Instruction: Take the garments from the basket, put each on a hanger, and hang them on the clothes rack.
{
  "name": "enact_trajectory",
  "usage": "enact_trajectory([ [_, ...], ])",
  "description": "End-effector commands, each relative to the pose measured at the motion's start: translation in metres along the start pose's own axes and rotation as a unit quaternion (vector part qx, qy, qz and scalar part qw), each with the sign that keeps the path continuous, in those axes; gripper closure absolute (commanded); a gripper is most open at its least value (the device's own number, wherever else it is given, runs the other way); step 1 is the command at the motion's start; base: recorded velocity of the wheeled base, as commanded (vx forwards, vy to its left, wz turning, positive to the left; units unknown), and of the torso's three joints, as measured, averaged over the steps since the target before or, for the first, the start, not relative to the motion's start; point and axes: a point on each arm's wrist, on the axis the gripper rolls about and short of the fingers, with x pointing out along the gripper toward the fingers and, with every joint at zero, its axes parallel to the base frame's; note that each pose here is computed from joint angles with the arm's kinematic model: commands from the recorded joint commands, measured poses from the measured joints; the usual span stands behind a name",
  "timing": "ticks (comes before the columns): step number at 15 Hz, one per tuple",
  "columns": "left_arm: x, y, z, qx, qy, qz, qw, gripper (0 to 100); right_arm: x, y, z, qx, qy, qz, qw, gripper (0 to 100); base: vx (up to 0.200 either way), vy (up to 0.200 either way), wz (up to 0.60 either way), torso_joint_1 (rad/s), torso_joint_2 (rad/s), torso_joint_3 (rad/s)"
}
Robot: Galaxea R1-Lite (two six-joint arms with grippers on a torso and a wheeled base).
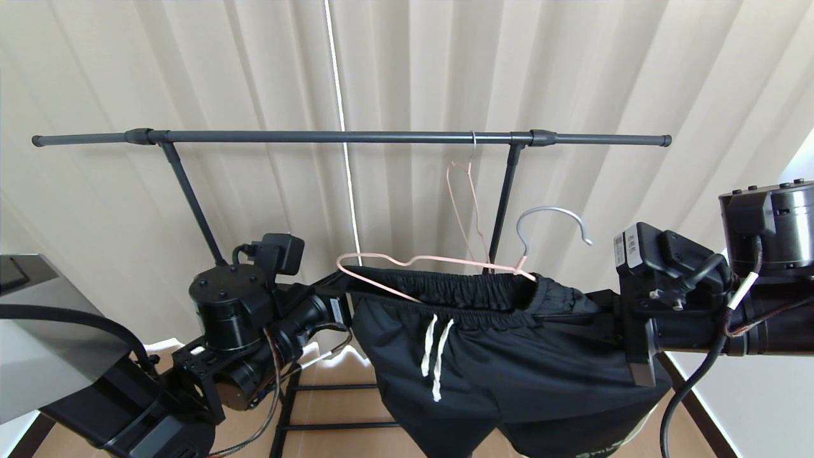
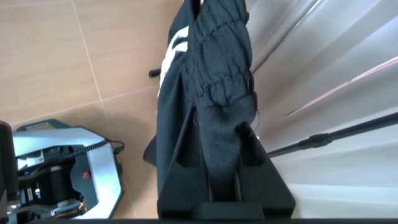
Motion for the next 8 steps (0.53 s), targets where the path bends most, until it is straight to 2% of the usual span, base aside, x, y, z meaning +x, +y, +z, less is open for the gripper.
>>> enact_trajectory([
  [1, 0.0, 0.0047, 0.0044, 0.0, -0.008, 0.008, 0.9999, 100, -0.0004, -0.0026, -0.0047, 0.0, 0.006, -0.004, 1.0, 100, 0.0, 0.0, 0.0, 0.0, 0.0, 0.0],
  [8, 0.0021, 0.0116, 0.0138, -0.004, -0.026, 0.018, 0.9995, 100, 0.0025, -0.0049, -0.0101, -0.004, 0.016, -0.004, 0.9999, 100, 0.0, 0.0, 0.0, 0.0, 0.0, 0.0],
])
